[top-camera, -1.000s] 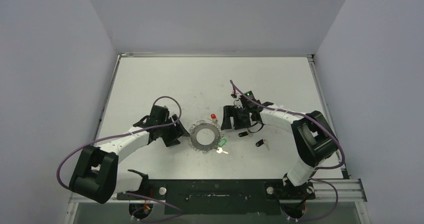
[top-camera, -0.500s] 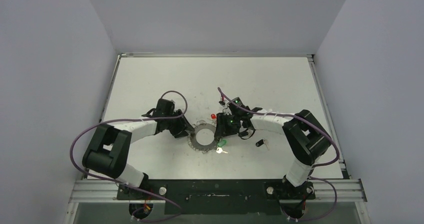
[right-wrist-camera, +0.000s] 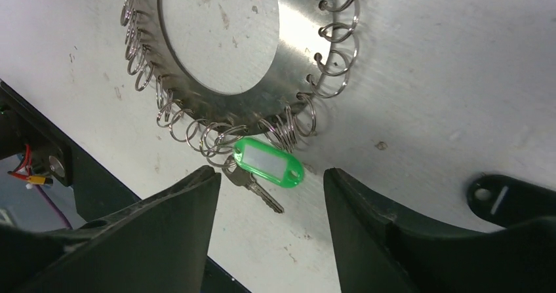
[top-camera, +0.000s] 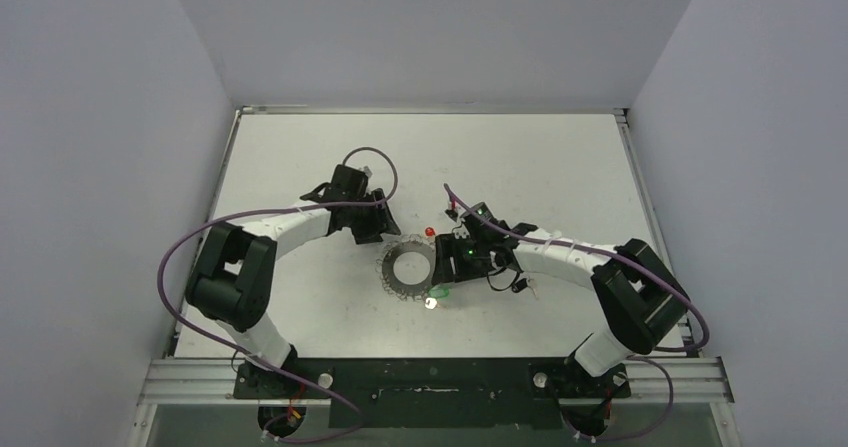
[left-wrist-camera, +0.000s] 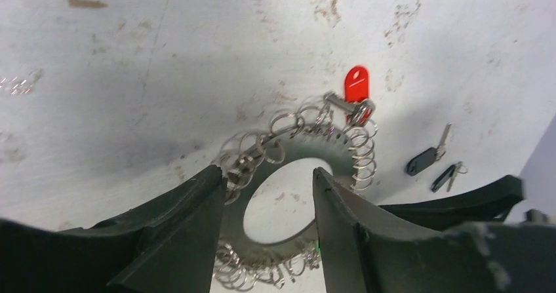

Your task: Put the keys on the keyring

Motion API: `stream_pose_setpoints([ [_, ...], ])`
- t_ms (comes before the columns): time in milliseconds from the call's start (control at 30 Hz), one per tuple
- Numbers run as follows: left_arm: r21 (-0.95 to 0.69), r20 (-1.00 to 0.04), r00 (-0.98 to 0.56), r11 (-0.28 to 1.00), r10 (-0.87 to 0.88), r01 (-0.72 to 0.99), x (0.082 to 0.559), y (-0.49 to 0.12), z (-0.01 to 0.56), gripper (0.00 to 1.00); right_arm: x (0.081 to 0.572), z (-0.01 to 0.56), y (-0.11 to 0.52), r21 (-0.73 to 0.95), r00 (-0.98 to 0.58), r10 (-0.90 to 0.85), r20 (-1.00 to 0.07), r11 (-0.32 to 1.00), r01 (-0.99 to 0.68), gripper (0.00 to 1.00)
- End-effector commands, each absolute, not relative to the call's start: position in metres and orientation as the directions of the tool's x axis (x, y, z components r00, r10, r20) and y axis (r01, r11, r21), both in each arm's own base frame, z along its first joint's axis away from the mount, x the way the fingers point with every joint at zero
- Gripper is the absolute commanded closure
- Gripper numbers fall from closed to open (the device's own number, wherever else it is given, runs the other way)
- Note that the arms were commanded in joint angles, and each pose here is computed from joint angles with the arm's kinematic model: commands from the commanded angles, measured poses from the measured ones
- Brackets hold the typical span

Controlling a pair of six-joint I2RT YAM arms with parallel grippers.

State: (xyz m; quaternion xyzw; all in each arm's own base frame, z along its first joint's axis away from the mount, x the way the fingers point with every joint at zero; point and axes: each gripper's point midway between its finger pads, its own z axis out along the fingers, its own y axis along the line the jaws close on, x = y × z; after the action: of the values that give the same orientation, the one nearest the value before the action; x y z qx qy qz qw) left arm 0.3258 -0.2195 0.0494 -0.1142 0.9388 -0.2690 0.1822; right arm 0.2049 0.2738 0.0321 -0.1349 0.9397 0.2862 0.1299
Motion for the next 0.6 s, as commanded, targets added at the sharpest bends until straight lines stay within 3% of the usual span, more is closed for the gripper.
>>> stream_pose_setpoints([
  [0, -0.441, -0.35, -0.903, 0.894, -0.249, -0.075, 0.31, -0.196, 0.062, 0.49, 0.231, 0.063, 0.268, 0.462, -0.896, -0.14, -0.422, 0.817, -0.345, 0.37],
  [267, -0.506, -0.306, -0.891, 0.85, -0.335, -0.145, 0.261, -0.19, 0.052, 0.49, 0.244, 0.053, 0.274, 0.477, -0.909, -0.156, -0.387, 0.809, -0.343, 0.37],
  [567, -0.532, -0.237, -0.896, 0.822, -0.377, -0.205, 0.233, -0.203, 0.029, 0.51, 0.244, 0.033, 0.285, 0.515, -0.93, -0.176, -0.323, 0.792, -0.328, 0.45],
])
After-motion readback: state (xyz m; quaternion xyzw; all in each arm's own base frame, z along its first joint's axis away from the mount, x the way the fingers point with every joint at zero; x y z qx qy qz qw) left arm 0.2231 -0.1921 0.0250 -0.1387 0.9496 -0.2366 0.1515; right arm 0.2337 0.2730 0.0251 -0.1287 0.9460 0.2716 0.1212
